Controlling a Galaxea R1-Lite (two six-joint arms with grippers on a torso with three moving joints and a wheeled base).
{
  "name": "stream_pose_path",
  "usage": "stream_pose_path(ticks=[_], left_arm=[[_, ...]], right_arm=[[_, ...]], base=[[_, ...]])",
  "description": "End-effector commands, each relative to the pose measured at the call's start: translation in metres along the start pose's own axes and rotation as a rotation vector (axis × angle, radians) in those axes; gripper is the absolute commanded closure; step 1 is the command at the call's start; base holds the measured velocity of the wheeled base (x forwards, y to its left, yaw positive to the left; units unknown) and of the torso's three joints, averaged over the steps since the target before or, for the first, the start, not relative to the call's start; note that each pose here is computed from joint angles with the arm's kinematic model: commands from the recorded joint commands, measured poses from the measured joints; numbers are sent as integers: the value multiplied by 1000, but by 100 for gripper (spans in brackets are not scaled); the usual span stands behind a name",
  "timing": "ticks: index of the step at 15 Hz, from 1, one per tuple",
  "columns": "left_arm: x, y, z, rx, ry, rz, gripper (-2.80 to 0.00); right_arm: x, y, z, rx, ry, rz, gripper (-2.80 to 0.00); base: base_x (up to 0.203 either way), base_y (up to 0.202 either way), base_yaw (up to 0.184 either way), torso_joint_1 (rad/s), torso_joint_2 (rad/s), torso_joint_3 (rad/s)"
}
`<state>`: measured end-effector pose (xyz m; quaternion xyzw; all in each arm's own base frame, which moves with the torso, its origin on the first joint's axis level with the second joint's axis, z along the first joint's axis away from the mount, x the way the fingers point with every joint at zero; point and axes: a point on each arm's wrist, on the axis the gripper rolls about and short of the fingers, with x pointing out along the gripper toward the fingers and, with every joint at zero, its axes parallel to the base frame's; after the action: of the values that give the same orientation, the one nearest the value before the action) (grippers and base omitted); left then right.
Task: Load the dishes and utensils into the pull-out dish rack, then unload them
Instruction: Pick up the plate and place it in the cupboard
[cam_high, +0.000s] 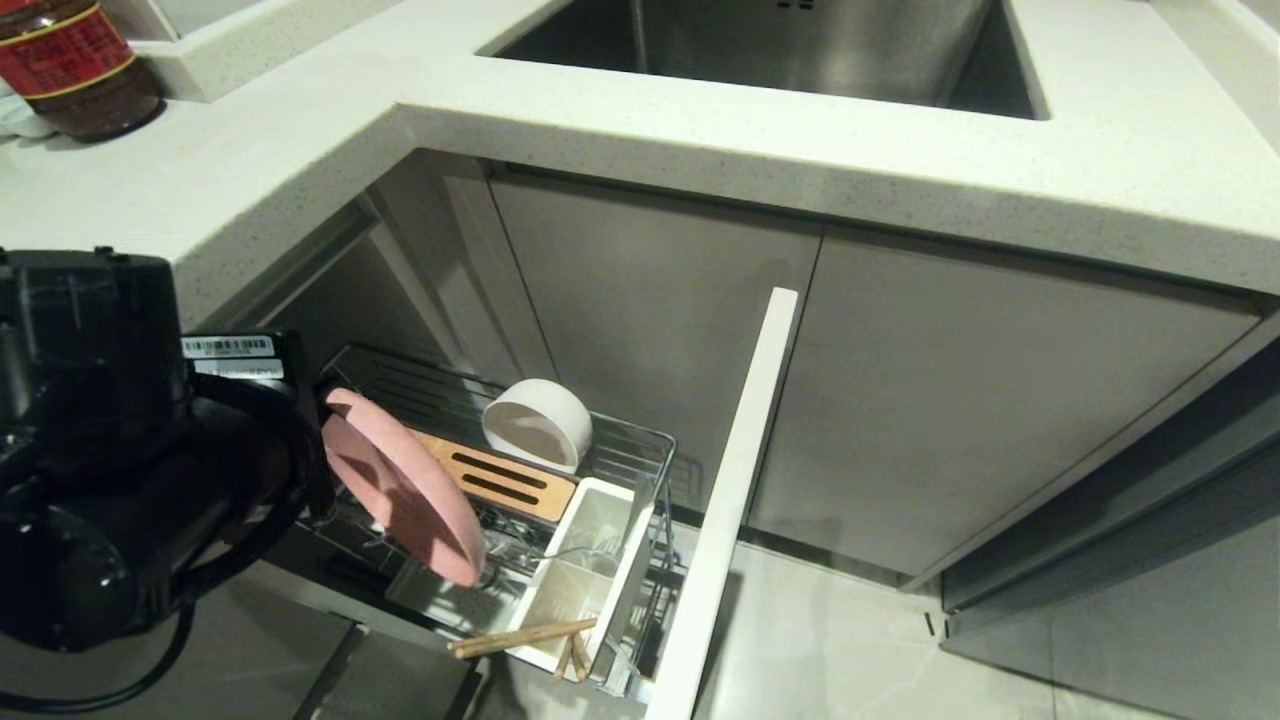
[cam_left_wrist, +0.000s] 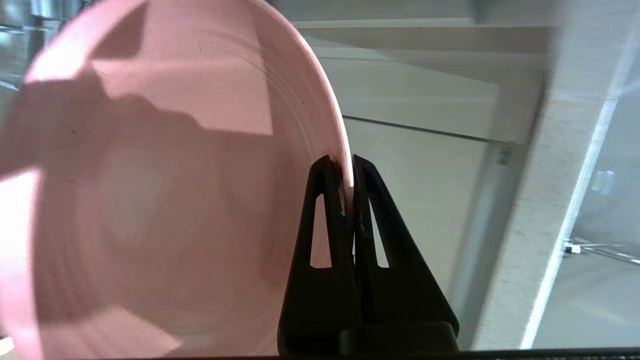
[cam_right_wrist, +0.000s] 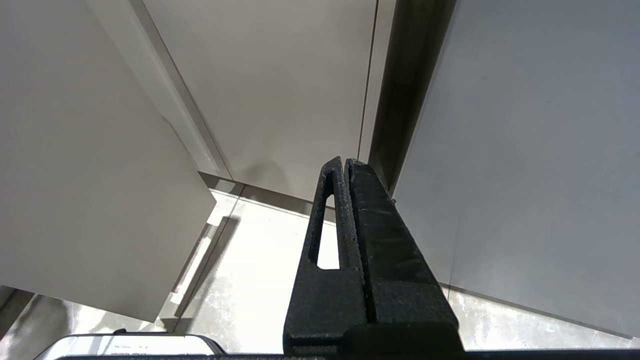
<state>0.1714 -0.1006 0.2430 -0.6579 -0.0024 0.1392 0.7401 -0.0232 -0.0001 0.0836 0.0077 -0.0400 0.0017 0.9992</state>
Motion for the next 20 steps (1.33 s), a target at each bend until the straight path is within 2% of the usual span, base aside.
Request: stream_pose_path(ticks=[1,3,7,11,14,17,20], left_arm=[[-5,-11,3,-32,-1,-34,0],[-11,-17,9,-44,1,-60,0],[-10,-10,10,-34,0,-43,0],[-5,7,8,-45,5,3,0],[2,11,9,-58,31,28,0],[10,18,9,-60,23,63,0],[23,23,10,-49,-20,91,0]], right_arm=[[2,0,-7,0,26,0,0],[2,0,-7,0,26,0,0],[2,0,-8,1,28,0,0],[2,0,-7,1,26,0,0],[2,0,-7,0,26,0,0],[2,0,-7,0,27,0,0],[2,0,-7,0,26,0,0]], base=[[0,0,0,0,0,0],[0,0,0,0,0,0],[0,0,0,0,0,0],[0,0,0,0,0,0],[0,0,0,0,0,0],[0,0,0,0,0,0],[0,0,0,0,0,0]])
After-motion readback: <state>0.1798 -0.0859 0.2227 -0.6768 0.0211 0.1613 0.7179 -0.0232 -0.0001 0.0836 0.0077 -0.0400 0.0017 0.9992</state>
